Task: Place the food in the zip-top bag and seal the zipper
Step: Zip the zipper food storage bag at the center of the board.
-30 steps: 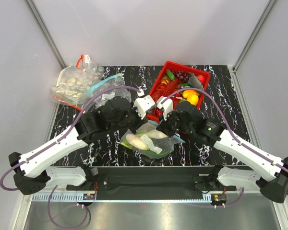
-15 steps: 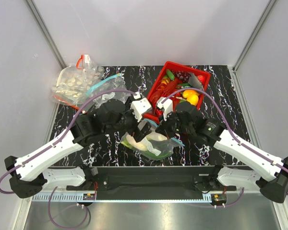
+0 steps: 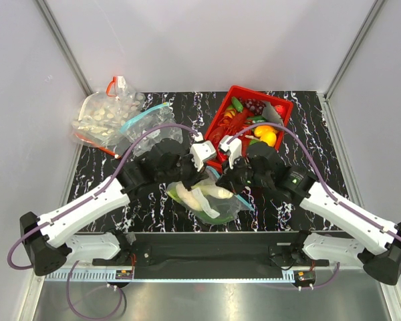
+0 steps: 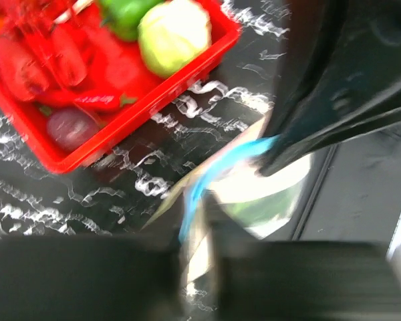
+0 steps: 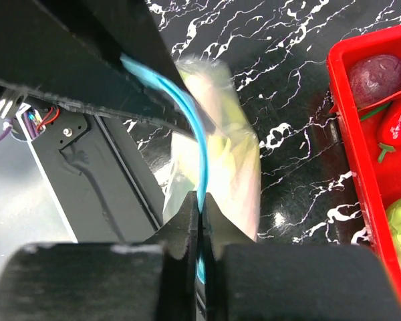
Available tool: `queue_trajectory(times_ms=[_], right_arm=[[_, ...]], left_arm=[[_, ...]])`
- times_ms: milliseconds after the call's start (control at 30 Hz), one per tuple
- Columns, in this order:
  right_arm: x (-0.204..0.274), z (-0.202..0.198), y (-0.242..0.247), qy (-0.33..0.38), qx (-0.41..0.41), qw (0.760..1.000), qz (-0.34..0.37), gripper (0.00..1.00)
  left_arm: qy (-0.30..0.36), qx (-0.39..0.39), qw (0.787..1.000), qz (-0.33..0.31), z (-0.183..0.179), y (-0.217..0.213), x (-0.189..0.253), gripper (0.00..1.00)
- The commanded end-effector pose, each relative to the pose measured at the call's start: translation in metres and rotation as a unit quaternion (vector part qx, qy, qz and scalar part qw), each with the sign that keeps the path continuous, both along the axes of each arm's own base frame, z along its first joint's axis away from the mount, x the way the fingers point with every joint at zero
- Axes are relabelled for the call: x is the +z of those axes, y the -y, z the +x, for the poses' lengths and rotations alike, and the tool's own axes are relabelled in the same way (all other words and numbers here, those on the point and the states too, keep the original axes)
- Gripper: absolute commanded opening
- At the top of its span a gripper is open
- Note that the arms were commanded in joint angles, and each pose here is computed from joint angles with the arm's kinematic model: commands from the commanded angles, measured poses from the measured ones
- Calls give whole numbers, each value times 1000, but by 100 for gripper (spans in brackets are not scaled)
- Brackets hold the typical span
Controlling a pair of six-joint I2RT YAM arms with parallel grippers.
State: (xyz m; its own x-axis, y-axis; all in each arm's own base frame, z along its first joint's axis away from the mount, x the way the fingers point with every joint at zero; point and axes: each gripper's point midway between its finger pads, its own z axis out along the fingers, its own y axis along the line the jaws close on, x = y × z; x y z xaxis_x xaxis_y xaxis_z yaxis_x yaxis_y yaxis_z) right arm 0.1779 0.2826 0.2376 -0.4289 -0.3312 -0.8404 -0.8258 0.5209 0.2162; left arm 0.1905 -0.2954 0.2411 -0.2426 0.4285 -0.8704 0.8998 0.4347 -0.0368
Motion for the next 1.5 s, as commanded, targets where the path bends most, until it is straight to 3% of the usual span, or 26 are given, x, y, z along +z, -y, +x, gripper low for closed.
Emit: queue_trajectory(times_ms=[0,33,67,133,167,200,233,333,367,500,600,700,767,833,900,1033,1133,1467], right_arm=[[20,0,-5,17,0,999,35,8],[16,1,-6,15,-1,999,32,33],[13,2,-5,15,-4,999,30,46],[-1,5,-5,8,-12,1000,18,60],[-4,7,-7,8,-12,1000,17,76],[-9,6,-8,4,-12,1000,16,81],[-16,7,-10,-2,-11,1000,10,81],[-27,8,-13,-15,-10,1000,2,68],[-31,7,-12,-20,-10,1000,-4,51],[-40,8,-7,-27,-25,999,-12,9],[-39,6,-4,-29,-30,999,-11,0],[-41,4,-1,-36,-30,999,-22,4],[-42,3,0,-35,-27,999,-23,48],[-36,1,-1,-31,-23,999,-13,81],[-27,-1,-2,-26,-17,999,4,88],[-3,-7,5,-3,-19,999,35,94],[2,-9,15,10,-30,999,37,84],[-9,-18,20,12,-36,996,84,80]], left_arm=[[30,-41,996,-71,-2,24,40,0],[30,-45,996,-74,-3,24,42,0],[30,-46,995,-77,-5,23,44,0],[38,-51,994,-93,-10,21,54,0],[42,-51,993,-97,-11,19,57,0],[44,-51,993,-101,-11,18,59,0],[48,-49,992,-105,-13,16,63,0],[50,-37,993,-99,-9,12,63,0],[49,-33,994,-97,-9,11,64,0],[46,-21,995,-85,-5,9,61,0],[43,-17,996,-79,-3,9,59,0],[47,-5,996,-74,1,6,61,0],[45,-5,996,-72,0,6,61,0],[43,-5,997,-67,1,6,60,0],[36,-4,998,-59,1,6,54,0],[33,11,998,-45,6,4,47,0],[33,28,998,-42,9,-1,46,0],[24,90,992,-89,3,-32,79,0]])
